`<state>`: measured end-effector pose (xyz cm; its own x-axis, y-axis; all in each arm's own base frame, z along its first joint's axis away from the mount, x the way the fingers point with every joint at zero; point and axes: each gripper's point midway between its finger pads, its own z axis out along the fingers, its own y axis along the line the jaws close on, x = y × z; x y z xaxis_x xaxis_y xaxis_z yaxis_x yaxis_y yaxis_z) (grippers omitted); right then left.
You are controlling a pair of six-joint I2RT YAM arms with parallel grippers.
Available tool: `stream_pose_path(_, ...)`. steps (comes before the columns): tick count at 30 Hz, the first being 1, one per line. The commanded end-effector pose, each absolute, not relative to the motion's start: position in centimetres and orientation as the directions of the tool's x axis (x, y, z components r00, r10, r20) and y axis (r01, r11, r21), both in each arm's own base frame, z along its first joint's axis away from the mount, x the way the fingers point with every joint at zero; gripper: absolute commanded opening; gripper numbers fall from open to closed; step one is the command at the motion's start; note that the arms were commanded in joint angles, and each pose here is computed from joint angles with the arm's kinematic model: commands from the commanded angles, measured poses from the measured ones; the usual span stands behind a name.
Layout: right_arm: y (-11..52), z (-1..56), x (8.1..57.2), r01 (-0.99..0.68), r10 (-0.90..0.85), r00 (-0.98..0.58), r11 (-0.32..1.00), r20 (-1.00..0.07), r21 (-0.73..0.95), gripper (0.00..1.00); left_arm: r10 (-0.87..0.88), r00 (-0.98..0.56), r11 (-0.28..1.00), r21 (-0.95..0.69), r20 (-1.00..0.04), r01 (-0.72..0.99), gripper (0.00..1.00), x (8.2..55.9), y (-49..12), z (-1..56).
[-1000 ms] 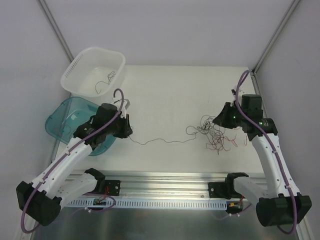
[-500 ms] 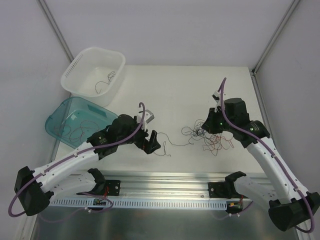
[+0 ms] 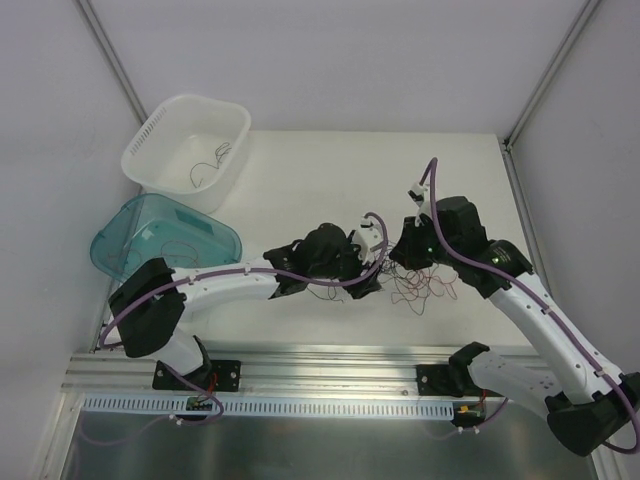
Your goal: Untangle the cables
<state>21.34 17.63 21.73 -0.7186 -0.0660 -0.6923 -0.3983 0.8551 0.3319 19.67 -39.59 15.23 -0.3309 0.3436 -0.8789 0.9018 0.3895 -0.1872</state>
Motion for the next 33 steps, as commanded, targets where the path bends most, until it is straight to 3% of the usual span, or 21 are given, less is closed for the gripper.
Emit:
stream_pose_path(1, 18.5, 24.5, 21.9, -0.415, -0.02, -0.671, 0.839, -0.742, 0.353, 0.01, 0.293, -0.22, 0.343, -0.113, -0.931, 0.932, 0.6, 20.9, -42.4, 17.3)
stream_pose_path(2, 18.6, 24.5, 21.9, -0.417, -0.022, -0.67, 0.838, -0.742, 0.352, 0.01, 0.291, -0.217, 0.339, -0.112, -0.932, 0.934, 0.58, 20.8, -42.7, 17.3)
stream_pose_path(6, 18.3, 24.4, 21.7, -0.417, -0.025, -0.663, 0.843, -0.748, 0.341, 0.01, 0.321, -0.231, 0.346, -0.113, -0.919, 0.931, 0.26, 20.8, -43.1, 15.5)
stream_pose_path(7, 18.1, 24.2, 21.8, -0.412, -0.028, -0.66, 0.849, -0.75, 0.33, 0.01, 0.322, -0.235, 0.348, -0.116, -0.917, 0.93, 0.12, 20.8, -43.0, 15.3)
stream_pose_path(11, 16.3, 22.5, 22.1, -0.361, -0.056, -0.665, 0.897, -0.745, 0.255, 0.01, 0.32, -0.264, 0.379, -0.132, -0.91, 0.916, 0.01, 20.2, -41.4, 15.2)
stream_pose_path(20, 7.9, 19.2, 24.4, -0.013, 0.078, -0.698, 0.993, -0.712, 0.121, 0.01, 0.274, -0.292, 0.503, -0.123, -0.916, 0.856, 0.0, 19.7, -34.9, 18.2)
stream_pose_path(29, 0.8, 20.3, 25.5, 0.293, 0.372, -0.618, 0.926, -0.693, 0.236, 0.01, 0.154, -0.364, 0.666, -0.176, -0.919, 0.725, 0.0, 20.7, -26.2, 19.1)
stream_pose_path(33, -0.5, 21.8, 26.1, 0.328, 0.448, -0.57, 0.893, -0.689, 0.309, 0.01, 0.074, -0.457, 0.821, -0.206, -0.886, 0.532, 0.0, 22.9, -21.2, 17.5)
